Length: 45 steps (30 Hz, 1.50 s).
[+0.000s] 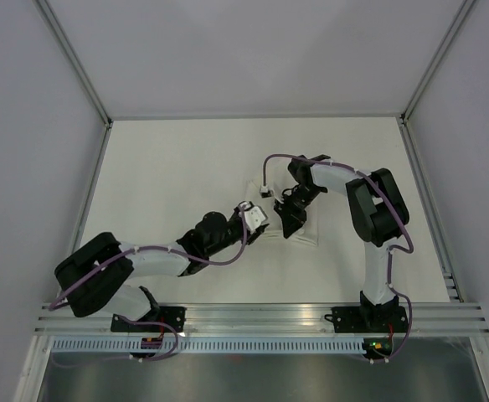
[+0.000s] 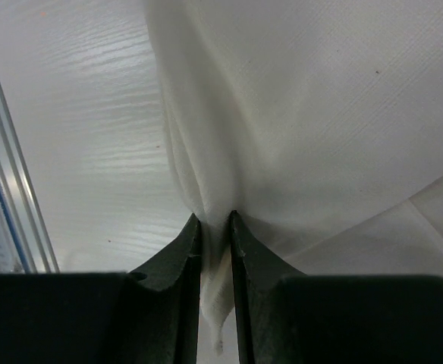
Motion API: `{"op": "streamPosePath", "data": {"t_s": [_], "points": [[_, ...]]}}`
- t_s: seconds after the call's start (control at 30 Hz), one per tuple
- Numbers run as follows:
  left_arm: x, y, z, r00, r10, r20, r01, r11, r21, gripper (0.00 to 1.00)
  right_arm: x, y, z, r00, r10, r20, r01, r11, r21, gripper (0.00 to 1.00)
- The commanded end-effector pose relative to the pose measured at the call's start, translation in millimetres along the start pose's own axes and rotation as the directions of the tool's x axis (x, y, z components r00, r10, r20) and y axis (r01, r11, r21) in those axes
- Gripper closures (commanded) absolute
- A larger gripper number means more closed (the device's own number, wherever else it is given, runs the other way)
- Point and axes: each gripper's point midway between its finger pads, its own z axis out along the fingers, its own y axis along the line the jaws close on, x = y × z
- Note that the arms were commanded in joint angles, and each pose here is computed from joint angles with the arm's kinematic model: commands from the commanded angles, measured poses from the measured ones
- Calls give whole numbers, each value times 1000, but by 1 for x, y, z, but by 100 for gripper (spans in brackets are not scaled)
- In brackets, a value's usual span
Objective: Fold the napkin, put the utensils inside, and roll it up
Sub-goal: Roll the napkin with the utensil
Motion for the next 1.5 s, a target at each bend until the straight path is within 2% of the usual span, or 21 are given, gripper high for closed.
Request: {"op": "streamPosePath", "data": {"t_s": [0.0,0.03,0.07,0.2,0.6,0.8,1.17,1.23,1.33,1.43,1.47], "points": [[-12,-12,19,981,194,19,-194,980,53,42,68,2,22,973,68,-221,-82,995,-55,92],[-5,-17,23,979,205,3,-205,976,74,39,68,1,22,973,70,-221,-84,995,-56,92],[-9,-22,27,975,221,14,-221,970,98,39,69,0,23,972,74,-223,-89,995,-56,92],[14,-41,34,966,253,-55,-238,952,192,39,71,-4,22,970,90,-224,-104,993,-51,92],[47,-90,40,956,263,-131,-199,906,373,37,73,-12,22,969,105,-226,-114,993,-31,93],[58,-101,45,947,283,-153,-199,889,412,37,73,-13,24,968,112,-224,-121,992,-29,93],[86,-94,52,901,377,-215,-269,873,407,38,74,-13,24,967,112,-228,-123,992,-34,93],[90,-96,52,888,396,-231,-276,864,421,41,74,-13,24,967,112,-229,-123,992,-33,93],[100,-102,48,867,422,-266,-273,847,455,49,73,-14,23,967,111,-228,-121,992,-29,93],[109,-110,43,852,428,-301,-250,838,485,69,72,-16,23,969,112,-222,-119,993,-19,93],[111,-111,43,851,424,-309,-238,837,492,79,72,-16,23,968,119,-220,-124,992,-13,93]]}}
